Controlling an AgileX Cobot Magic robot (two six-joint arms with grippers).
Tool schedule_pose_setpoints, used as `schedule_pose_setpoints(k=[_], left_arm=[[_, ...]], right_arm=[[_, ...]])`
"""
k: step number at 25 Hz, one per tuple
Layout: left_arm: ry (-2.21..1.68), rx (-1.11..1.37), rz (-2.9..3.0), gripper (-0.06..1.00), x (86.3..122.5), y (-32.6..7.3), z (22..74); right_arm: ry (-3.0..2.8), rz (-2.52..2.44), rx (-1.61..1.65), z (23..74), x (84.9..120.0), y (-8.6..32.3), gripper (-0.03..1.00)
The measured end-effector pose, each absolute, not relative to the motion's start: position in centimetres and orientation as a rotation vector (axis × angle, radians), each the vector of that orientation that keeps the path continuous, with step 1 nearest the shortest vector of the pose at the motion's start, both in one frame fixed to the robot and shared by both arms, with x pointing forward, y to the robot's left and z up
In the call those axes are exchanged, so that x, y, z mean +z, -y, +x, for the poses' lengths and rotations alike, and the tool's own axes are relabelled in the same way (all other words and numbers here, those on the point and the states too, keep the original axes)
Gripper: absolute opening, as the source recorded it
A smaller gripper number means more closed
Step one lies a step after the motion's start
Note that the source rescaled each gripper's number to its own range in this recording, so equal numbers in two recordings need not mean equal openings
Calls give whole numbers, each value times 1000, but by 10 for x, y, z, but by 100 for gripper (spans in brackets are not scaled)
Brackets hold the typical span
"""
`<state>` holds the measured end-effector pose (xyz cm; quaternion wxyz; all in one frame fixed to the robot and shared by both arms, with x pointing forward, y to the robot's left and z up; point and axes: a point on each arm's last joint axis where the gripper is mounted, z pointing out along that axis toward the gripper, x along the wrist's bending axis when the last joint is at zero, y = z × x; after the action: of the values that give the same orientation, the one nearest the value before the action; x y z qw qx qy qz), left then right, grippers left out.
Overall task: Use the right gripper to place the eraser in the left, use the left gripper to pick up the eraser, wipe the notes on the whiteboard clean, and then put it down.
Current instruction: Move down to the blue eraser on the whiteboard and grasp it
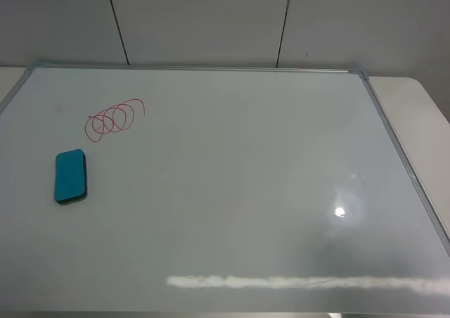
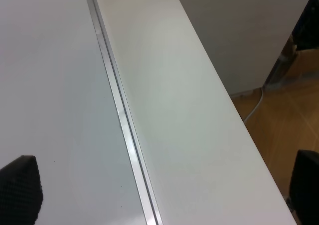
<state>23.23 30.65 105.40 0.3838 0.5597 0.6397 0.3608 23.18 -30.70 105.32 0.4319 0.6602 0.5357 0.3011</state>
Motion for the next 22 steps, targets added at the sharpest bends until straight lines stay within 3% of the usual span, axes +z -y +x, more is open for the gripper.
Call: schedule_pose_setpoints(k=[22], left_arm=[[-1631, 920, 1427, 100, 1054, -307, 232]], right_arm=[[-1335, 1646, 751, 232, 1053, 307, 100]])
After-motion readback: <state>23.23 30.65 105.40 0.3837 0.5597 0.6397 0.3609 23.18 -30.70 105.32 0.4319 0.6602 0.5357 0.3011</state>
